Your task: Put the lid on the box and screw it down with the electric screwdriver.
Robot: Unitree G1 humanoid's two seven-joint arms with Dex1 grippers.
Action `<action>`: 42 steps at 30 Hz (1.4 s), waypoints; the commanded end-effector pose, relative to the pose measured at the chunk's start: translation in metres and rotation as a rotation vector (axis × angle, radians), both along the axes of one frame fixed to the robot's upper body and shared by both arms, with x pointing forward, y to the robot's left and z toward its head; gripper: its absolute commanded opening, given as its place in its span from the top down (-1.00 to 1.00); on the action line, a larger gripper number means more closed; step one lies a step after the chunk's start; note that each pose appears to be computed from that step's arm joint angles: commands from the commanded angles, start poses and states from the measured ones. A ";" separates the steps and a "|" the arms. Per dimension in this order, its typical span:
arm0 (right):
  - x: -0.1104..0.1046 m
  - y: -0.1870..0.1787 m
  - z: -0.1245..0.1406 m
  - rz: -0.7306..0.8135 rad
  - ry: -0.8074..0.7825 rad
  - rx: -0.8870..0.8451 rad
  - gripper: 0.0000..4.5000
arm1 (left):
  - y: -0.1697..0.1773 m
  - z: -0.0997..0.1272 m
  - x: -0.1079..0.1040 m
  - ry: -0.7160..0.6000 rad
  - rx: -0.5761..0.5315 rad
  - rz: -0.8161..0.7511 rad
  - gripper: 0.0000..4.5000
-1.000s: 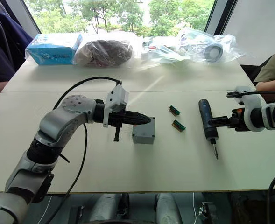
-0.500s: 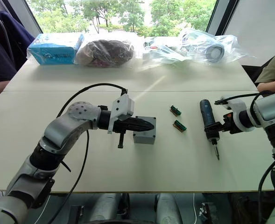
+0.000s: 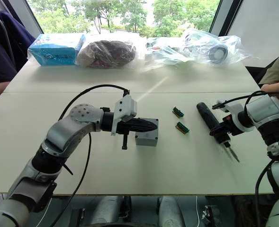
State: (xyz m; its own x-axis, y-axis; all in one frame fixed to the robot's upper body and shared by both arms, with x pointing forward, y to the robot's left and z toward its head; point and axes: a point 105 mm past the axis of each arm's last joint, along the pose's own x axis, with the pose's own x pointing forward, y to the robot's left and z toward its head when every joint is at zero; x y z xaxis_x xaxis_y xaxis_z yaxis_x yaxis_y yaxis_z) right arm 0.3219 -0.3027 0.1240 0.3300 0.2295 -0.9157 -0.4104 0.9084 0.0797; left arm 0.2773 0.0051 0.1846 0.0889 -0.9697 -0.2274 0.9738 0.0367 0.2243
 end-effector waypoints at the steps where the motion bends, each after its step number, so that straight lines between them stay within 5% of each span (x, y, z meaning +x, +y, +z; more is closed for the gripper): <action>1: 0.006 -0.007 0.005 -0.004 -0.050 -0.015 0.18 | 0.004 0.007 0.001 -0.038 -0.011 0.015 1.00; 5: 0.036 -0.016 0.051 -0.086 -0.272 0.008 0.18 | 0.016 0.006 0.010 -0.033 -0.002 0.057 1.00; 9: 0.063 0.019 0.138 -0.003 -0.681 0.289 0.18 | 0.029 0.013 0.023 -0.014 -0.030 0.101 1.00; 13: 0.057 0.058 0.203 0.061 -1.063 0.573 0.18 | 0.041 0.012 0.043 -0.051 0.013 0.177 1.00; 19: 0.015 0.132 0.212 0.190 -1.159 0.912 0.18 | 0.044 0.010 0.047 -0.013 0.027 0.155 1.00; 25: -0.017 0.185 0.174 0.311 -1.198 0.888 0.18 | 0.038 0.002 0.040 0.018 0.072 0.108 1.00; 32: -0.013 0.192 0.145 0.276 -1.241 0.781 0.18 | 0.030 -0.019 0.041 -0.040 0.219 0.065 1.00; 42: 0.001 0.191 0.115 0.227 -1.279 0.679 0.18 | 0.025 -0.026 0.043 -0.059 0.258 0.041 1.00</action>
State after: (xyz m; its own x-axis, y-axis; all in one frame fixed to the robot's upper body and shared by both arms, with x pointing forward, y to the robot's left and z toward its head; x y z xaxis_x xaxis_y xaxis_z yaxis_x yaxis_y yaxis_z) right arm 0.3260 -0.1090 0.2225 0.7252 0.6610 0.1928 -0.6715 0.7408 -0.0141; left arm 0.3220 0.0337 0.1533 0.1529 -0.8705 -0.4679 0.9660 0.0316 0.2568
